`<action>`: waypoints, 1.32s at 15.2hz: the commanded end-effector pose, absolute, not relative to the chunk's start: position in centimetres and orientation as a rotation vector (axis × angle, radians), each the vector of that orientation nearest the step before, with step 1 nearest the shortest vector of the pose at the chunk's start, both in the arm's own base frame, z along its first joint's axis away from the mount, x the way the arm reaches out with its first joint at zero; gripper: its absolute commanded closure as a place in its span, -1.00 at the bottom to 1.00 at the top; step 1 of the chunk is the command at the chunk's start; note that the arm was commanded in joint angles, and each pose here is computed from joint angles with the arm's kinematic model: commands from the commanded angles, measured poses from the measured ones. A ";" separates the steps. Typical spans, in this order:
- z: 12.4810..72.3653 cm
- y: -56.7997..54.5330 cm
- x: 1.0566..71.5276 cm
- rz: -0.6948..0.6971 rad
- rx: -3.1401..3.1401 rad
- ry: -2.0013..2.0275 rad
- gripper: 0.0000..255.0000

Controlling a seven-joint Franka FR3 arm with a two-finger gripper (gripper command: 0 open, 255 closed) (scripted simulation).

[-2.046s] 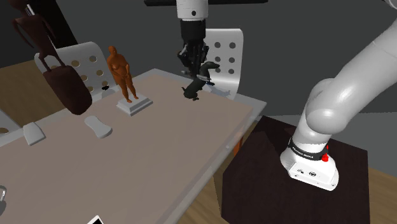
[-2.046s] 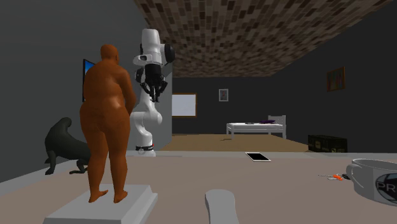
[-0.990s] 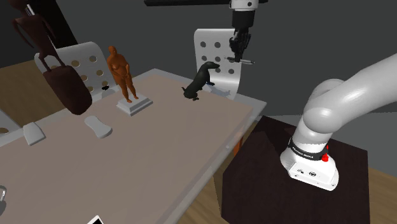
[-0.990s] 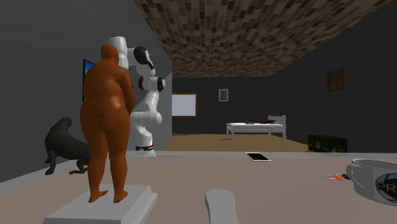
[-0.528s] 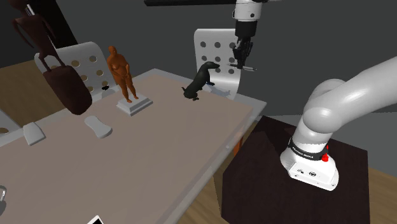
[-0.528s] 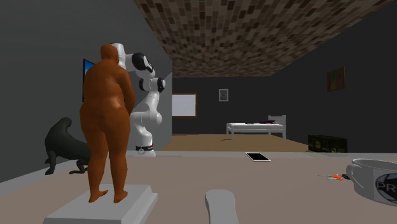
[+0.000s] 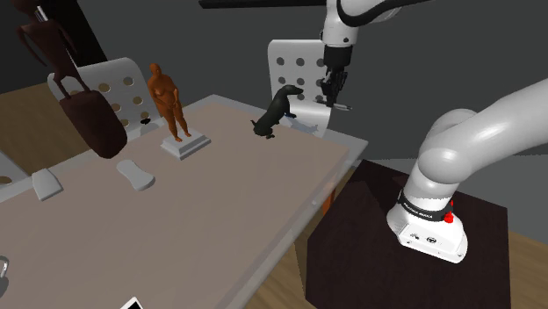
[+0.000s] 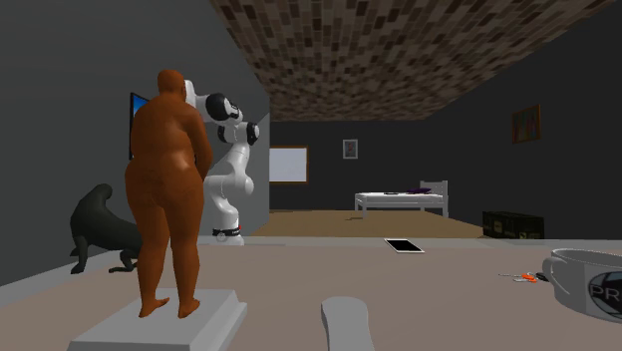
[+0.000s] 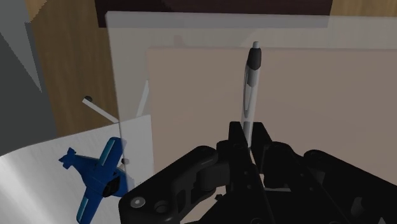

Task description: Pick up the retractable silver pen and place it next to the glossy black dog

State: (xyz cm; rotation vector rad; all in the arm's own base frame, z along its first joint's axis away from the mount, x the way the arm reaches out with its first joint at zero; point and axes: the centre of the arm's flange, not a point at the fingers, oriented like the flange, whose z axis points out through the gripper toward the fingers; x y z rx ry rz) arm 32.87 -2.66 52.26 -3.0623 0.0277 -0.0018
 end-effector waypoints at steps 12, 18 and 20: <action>45.3 -2.6 32.8 -0.003 -3.062 0.028 1.00; 42.2 -2.6 32.8 -0.003 -3.062 0.028 1.00; 41.1 -2.6 32.8 -0.003 -3.062 0.028 1.00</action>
